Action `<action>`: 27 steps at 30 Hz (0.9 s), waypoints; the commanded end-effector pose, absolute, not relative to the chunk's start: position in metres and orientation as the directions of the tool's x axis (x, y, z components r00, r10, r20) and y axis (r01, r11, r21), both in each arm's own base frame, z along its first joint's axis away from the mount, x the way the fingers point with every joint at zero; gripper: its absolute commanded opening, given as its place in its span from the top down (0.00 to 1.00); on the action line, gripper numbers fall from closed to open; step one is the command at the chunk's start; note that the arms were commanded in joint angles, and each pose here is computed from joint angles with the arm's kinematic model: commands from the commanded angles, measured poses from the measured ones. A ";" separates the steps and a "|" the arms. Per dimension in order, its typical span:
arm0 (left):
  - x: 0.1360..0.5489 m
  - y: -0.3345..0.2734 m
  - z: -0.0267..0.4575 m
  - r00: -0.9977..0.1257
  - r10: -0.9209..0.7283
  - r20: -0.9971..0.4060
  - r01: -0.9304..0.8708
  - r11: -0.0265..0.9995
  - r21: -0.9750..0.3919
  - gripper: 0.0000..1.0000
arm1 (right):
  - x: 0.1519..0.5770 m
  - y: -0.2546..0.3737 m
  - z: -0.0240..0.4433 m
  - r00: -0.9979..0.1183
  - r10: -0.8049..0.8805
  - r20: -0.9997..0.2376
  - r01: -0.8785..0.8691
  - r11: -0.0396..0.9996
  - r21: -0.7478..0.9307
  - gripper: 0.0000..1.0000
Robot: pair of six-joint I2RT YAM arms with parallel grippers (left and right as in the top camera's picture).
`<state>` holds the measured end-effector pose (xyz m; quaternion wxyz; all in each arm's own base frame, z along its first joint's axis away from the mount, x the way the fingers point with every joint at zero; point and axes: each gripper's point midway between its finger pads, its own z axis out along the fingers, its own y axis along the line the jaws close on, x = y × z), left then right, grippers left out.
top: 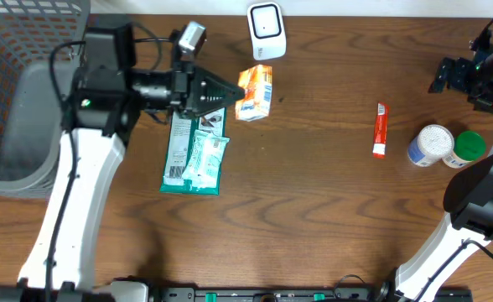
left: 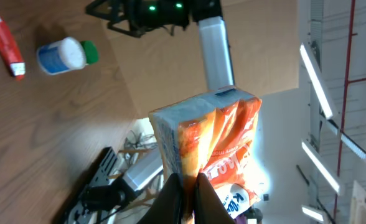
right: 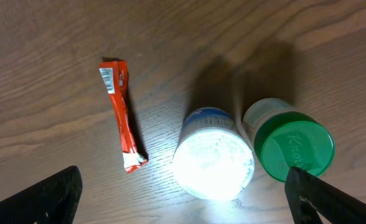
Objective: Scan the item barcode
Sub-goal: 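Lift the juice carton toward the scanner with the left gripper, then hold the juice carton over the white scanner window, left gripper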
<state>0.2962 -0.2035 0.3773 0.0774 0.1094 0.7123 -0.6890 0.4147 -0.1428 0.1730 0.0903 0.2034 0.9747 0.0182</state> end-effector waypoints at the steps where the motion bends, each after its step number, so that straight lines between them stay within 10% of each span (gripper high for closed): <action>1: 0.291 -0.202 0.384 -0.972 0.061 -0.229 0.230 0.013 -0.973 0.93 | 0.415 -0.143 0.185 -0.891 0.409 -0.198 0.403 0.912 0.074 0.01; 16: 0.299 -0.203 0.385 -0.955 0.038 -0.293 0.294 0.027 -0.955 0.93 | 0.415 -0.143 0.185 -0.891 0.409 -0.198 0.403 0.912 0.074 0.01; 27: 0.380 -0.195 0.264 -0.813 -0.283 -0.509 0.087 0.805 -0.587 0.93 | 0.415 -0.143 0.185 -0.891 0.409 -0.198 0.403 0.912 0.074 0.01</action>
